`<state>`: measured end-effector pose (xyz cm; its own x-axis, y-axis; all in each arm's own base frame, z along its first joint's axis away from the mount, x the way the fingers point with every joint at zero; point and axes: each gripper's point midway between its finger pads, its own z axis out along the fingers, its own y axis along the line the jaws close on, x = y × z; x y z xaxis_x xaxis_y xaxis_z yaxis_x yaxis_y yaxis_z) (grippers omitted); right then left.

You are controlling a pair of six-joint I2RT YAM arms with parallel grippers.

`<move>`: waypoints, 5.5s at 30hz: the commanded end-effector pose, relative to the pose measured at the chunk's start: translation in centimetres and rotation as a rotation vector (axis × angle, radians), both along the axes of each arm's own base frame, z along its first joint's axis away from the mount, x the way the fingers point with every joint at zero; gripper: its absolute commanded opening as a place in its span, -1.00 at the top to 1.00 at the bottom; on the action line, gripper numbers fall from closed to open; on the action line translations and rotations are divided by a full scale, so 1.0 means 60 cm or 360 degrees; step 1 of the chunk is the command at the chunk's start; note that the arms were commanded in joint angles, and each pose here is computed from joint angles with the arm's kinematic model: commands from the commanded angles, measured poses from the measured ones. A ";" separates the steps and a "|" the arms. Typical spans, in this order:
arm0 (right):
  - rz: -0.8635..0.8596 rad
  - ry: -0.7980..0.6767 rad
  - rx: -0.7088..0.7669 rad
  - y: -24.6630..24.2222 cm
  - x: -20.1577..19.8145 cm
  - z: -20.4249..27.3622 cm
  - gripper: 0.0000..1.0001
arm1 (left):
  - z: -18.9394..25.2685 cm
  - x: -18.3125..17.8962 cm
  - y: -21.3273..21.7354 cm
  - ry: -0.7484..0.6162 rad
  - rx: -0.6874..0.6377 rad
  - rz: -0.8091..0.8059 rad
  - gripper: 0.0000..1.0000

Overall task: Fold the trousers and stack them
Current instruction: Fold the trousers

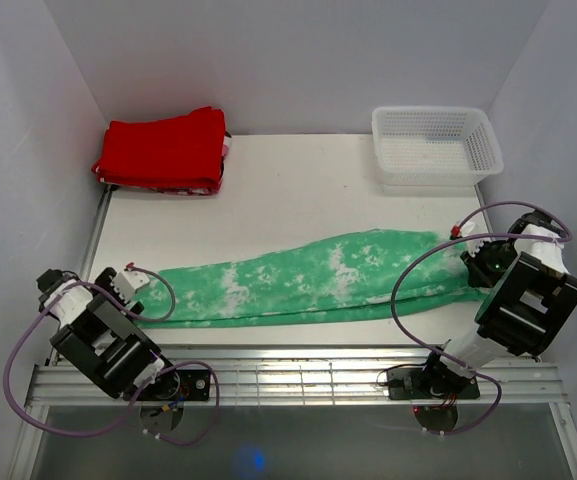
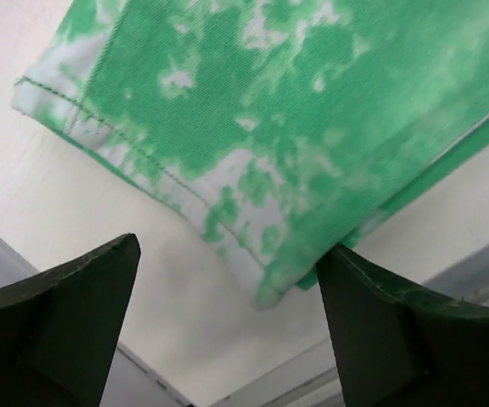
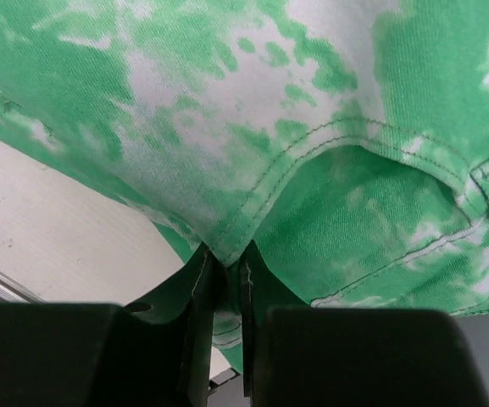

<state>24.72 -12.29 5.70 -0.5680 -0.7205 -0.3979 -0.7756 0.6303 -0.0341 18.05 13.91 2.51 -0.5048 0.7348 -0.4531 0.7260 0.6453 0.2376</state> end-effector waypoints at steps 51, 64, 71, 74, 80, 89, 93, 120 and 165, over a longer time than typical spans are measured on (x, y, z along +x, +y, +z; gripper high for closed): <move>-0.0094 0.0191 0.0340 0.121 -0.040 0.115 -0.30 | 0.346 0.197 -0.274 -0.0545 -0.0695 -0.0321 -0.94; 0.0501 -0.0105 0.0209 0.250 -0.087 0.040 0.18 | 0.134 0.010 -0.705 0.0475 -0.0833 -0.0793 0.10; 0.0744 -0.0285 0.0121 0.304 -0.086 -0.002 0.21 | 0.119 0.001 -0.733 0.0596 -0.0950 -0.0768 -0.07; 0.0776 -0.0260 0.0085 0.308 -0.094 -0.027 0.14 | 0.111 -0.008 -0.725 0.0633 -0.0949 -0.0743 -0.17; 0.0773 -0.0336 0.0000 0.306 -0.075 -0.048 0.07 | 0.077 -0.013 -0.689 0.0657 -0.0866 -0.0629 -0.24; 0.0749 -0.0471 -0.0044 0.307 -0.047 -0.018 0.84 | 0.065 -0.007 -0.664 0.0699 -0.0876 -0.0524 -0.24; 0.0772 -0.0486 -0.0027 0.312 -0.043 0.013 0.85 | 0.070 -0.002 -0.662 0.0684 -0.0883 -0.0518 -0.23; 0.0952 0.0055 0.0013 0.299 -0.168 -0.097 0.84 | 0.105 0.010 -0.618 0.0576 -0.0820 -0.0674 0.23; 0.0850 -0.0093 0.0057 0.329 -0.072 0.016 0.85 | 0.077 -0.013 -0.557 0.0280 -0.0422 -0.1010 1.00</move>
